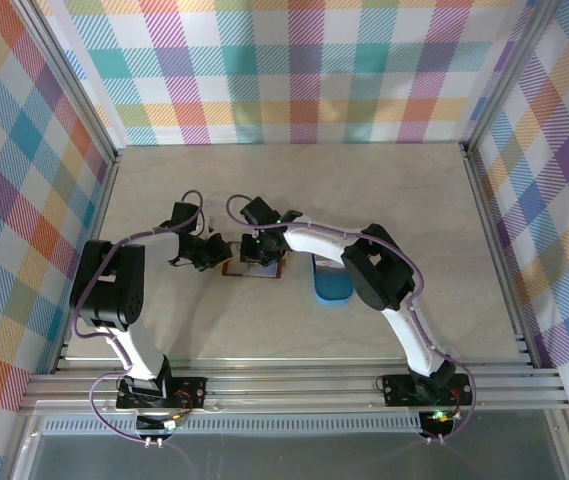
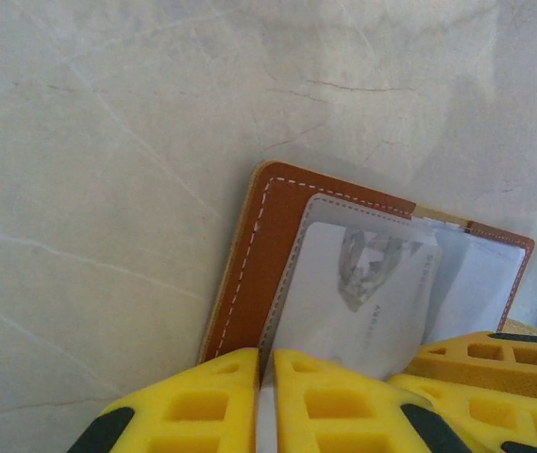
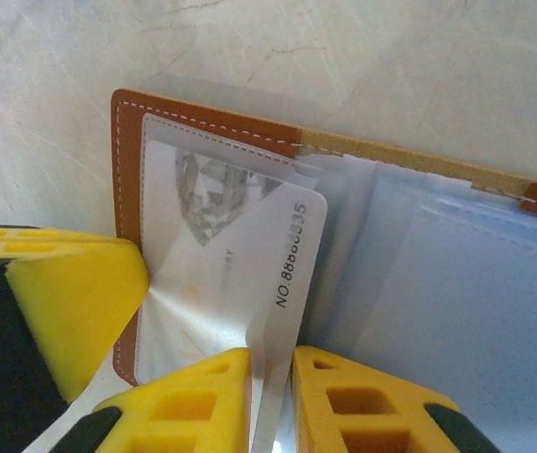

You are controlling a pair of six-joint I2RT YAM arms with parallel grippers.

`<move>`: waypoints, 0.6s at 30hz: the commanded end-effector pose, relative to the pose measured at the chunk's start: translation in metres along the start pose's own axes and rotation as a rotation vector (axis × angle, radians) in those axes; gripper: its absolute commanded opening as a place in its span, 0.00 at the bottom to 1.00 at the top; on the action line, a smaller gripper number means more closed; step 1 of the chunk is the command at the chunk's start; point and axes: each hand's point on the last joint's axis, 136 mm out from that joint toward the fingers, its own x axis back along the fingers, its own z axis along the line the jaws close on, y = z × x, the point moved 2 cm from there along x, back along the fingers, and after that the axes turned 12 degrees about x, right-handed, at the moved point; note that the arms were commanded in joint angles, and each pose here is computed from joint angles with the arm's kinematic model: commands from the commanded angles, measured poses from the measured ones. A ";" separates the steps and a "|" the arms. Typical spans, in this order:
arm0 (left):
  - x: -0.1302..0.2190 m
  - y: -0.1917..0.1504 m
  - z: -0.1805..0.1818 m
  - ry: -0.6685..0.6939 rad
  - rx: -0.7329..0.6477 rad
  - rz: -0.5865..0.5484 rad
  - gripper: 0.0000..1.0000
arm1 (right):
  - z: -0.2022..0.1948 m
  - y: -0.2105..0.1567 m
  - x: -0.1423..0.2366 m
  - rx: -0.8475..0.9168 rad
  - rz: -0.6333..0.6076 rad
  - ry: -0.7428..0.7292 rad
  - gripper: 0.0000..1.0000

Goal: Put the credit cards into the card holder

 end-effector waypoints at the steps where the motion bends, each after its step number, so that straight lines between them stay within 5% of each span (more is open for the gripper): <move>1: 0.003 -0.013 -0.008 -0.048 0.006 0.038 0.13 | 0.025 0.008 0.005 0.018 -0.043 0.094 0.19; 18: 0.037 -0.006 -0.030 -0.135 0.010 -0.065 0.13 | 0.006 0.003 0.054 0.054 -0.097 0.012 0.27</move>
